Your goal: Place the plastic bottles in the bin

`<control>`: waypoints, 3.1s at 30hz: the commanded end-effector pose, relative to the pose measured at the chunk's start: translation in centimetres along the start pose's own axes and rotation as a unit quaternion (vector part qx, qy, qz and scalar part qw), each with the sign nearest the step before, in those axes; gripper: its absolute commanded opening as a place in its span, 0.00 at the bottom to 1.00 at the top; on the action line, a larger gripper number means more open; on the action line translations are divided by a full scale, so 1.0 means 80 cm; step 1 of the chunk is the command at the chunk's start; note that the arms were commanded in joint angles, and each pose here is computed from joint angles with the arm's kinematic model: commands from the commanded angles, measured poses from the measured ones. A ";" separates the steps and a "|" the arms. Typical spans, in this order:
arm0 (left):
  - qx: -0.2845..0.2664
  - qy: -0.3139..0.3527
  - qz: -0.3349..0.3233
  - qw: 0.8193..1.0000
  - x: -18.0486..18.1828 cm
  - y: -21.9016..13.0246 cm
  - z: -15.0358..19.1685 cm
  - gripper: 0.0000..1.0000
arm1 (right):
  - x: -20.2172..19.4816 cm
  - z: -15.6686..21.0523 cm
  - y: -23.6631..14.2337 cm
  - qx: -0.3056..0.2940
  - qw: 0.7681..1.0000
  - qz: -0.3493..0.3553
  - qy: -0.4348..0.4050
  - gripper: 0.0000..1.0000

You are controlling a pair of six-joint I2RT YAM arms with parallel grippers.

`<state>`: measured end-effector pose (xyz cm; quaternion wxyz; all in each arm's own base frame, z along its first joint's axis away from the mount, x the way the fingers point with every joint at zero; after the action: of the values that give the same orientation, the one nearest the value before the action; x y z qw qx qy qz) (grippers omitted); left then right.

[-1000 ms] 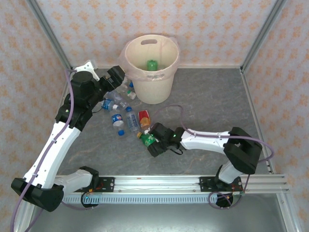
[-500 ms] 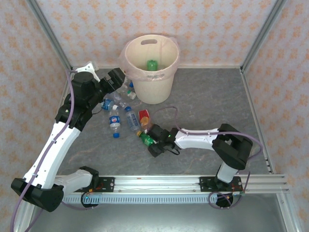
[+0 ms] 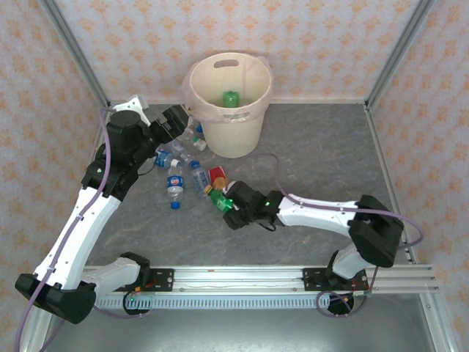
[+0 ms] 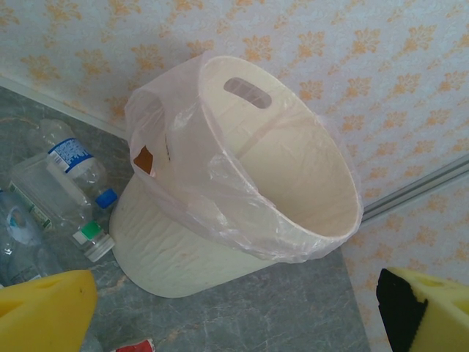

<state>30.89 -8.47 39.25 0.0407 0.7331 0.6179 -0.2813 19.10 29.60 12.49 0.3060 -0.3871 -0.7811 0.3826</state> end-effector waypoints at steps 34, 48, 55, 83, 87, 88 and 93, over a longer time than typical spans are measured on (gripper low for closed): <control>0.133 -0.099 0.266 0.950 -0.086 0.055 0.099 0.68 | 0.001 -0.149 -0.153 -0.282 0.956 0.037 0.076 0.58; 0.139 -0.072 0.282 0.947 -0.103 0.053 0.099 0.51 | 0.000 -0.145 -0.145 -0.273 0.958 0.042 0.072 0.58; 0.136 -0.060 0.275 0.950 -0.105 0.053 0.093 0.35 | 0.000 -0.145 -0.144 -0.273 0.959 0.043 0.070 0.60; -0.019 -0.022 0.231 0.973 -0.138 0.092 -0.059 0.32 | -0.043 -0.165 -0.263 -0.390 0.907 0.105 0.119 1.00; -0.051 -0.027 0.217 0.975 -0.131 0.110 -0.082 0.32 | -0.054 -0.165 -0.287 -0.415 0.893 0.110 0.135 1.00; -0.058 -0.028 0.213 0.975 -0.129 0.114 -0.088 0.32 | -0.057 -0.166 -0.294 -0.421 0.889 0.111 0.141 1.00; -0.085 -0.027 0.187 0.978 -0.119 0.140 -0.108 0.32 | -0.067 -0.167 -0.322 -0.448 0.873 0.110 0.161 1.00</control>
<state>42.79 -16.93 44.82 0.1337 0.8243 0.4739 -0.2793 22.74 21.11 37.43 0.1845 -0.6026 -0.7764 -0.0043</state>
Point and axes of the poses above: each hand's point on the last joint's axis, 136 mm out from that joint toward the fingers, its own y axis out along the fingers, its own x axis along the line the jaws close on, z = x × y, the point moved 4 cm from there along -y, back along the fingers, and after that the axes turned 12 degrees about y, right-handed, at the moved point
